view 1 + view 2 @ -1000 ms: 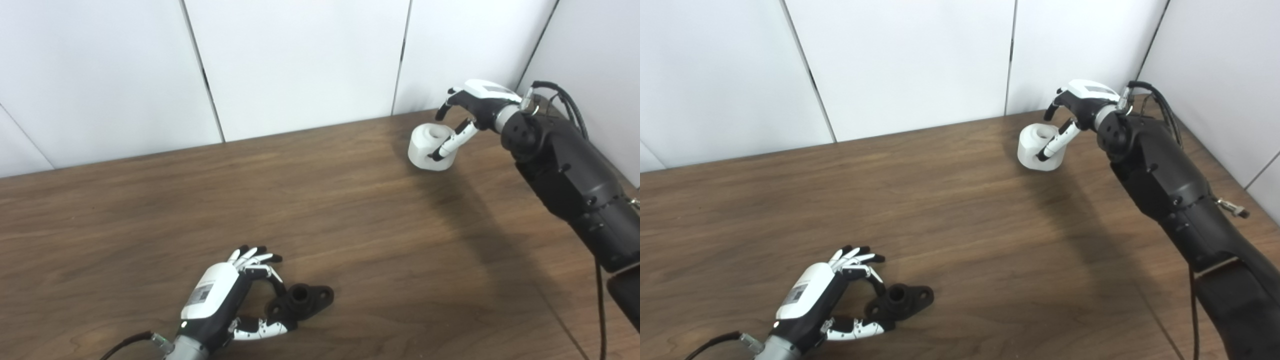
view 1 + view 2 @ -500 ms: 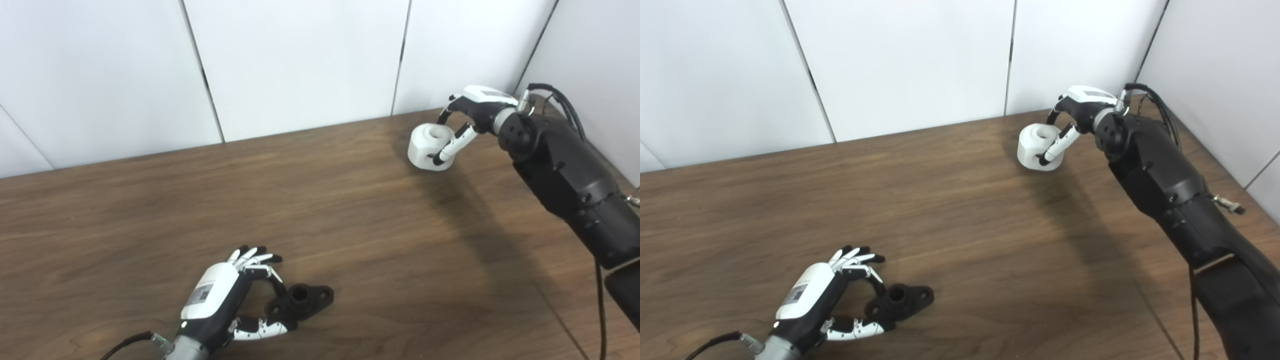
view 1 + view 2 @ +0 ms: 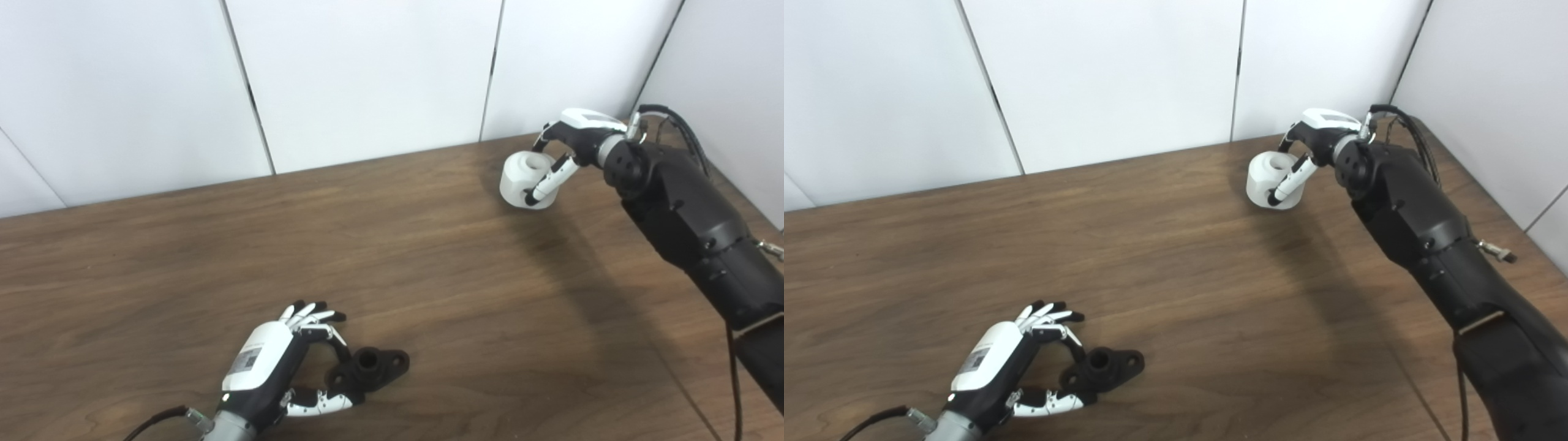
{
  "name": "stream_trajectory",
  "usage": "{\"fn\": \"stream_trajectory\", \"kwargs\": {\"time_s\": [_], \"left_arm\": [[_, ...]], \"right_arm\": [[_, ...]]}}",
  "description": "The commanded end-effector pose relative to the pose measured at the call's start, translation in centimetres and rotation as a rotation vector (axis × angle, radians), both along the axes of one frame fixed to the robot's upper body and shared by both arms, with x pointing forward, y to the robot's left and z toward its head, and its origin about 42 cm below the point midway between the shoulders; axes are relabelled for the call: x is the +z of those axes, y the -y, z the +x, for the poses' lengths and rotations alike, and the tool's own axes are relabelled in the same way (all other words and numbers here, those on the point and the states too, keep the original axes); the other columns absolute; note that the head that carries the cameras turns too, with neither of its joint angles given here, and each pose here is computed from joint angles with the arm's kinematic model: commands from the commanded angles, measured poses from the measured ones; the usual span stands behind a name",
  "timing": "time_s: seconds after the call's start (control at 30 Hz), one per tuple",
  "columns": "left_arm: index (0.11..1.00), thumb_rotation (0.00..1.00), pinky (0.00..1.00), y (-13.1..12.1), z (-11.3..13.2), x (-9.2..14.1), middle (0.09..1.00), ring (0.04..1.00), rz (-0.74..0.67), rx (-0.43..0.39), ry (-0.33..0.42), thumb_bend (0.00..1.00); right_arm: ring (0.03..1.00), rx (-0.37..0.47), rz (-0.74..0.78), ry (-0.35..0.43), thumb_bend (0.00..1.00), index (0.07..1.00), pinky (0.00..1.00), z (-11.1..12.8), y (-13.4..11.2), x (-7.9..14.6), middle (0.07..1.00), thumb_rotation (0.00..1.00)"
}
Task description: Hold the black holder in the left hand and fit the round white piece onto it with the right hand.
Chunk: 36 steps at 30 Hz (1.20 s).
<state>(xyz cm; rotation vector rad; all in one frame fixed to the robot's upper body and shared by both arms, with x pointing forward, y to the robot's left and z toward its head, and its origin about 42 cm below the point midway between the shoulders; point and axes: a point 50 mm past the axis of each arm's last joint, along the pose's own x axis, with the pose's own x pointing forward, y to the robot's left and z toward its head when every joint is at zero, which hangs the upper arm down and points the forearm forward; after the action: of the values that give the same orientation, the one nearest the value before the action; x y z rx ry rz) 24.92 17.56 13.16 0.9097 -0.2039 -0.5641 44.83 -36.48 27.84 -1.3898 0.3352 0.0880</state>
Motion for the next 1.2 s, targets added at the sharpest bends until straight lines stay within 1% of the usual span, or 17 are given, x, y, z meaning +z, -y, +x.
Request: {"fn": "stream_trajectory", "kwargs": {"time_s": [0.0,0.4,0.57,0.67,0.7,0.73,0.77,0.83,0.93,1.17], "left_arm": [[0.488,0.06,1.0,0.68,-0.64,-0.68,0.824,0.921,0.027,-0.038,-0.042,0.51],[0.488,0.06,1.0,1.02,-0.68,-0.55,0.828,0.925,0.031,-0.043,-0.044,0.51],[0.488,0.06,1.0,1.09,-0.68,-0.45,0.829,0.927,0.032,-0.043,-0.047,0.51],[0.488,0.06,1.0,1.11,-0.67,-0.48,0.83,0.928,0.032,-0.045,-0.044,0.51],[0.488,0.06,0.99,1.12,-0.67,-0.48,0.829,0.927,0.033,-0.045,-0.042,0.51],[0.488,0.06,0.99,1.13,-0.66,-0.49,0.828,0.926,0.033,-0.045,-0.041,0.51],[0.488,0.06,0.99,1.15,-0.67,-0.48,0.827,0.925,0.034,-0.044,-0.041,0.51],[0.488,0.06,0.99,1.16,-0.69,-0.46,0.828,0.925,0.036,-0.043,-0.044,0.51],[0.488,0.06,0.99,1.14,-0.66,-0.52,0.829,0.927,0.033,-0.047,-0.046,0.51],[0.488,0.06,0.99,1.26,-0.69,-0.43,0.827,0.925,0.035,-0.046,-0.043,0.51]], "right_arm": [[1.0,0.009,-0.044,0.11,0.99,0.679,0.9,0.88,0.17,3.47,0.943,0.35],[0.992,0.027,-0.05,0.146,0.96,0.628,0.89,1.2,0.23,3.49,0.913,0.32],[0.982,0.028,-0.044,0.162,0.95,0.6,0.88,1.19,0.4,3.55,0.898,0.29],[0.968,0.031,-0.027,0.184,0.92,0.57,0.87,1.02,0.48,3.47,0.874,0.26],[0.956,0.036,-0.016,0.202,0.73,0.53,0.87,0.92,0.54,3.39,0.858,0.2],[0.943,0.04,-0.008,0.215,0.63,0.508,0.86,0.85,0.58,3.33,0.842,0.17],[0.934,0.043,-0.004,0.233,0.57,0.495,0.86,0.77,0.63,3.24,0.832,0.16],[0.91,0.044,-0.008,0.256,0.53,0.487,0.84,0.68,0.68,3.11,0.802,0.14],[0.905,0.047,-0.009,0.278,0.53,0.485,0.84,0.54,0.77,2.94,0.791,0.14],[0.908,0.052,-0.016,0.284,0.52,0.484,0.85,0.36,0.8,2.88,0.787,0.13]]}}
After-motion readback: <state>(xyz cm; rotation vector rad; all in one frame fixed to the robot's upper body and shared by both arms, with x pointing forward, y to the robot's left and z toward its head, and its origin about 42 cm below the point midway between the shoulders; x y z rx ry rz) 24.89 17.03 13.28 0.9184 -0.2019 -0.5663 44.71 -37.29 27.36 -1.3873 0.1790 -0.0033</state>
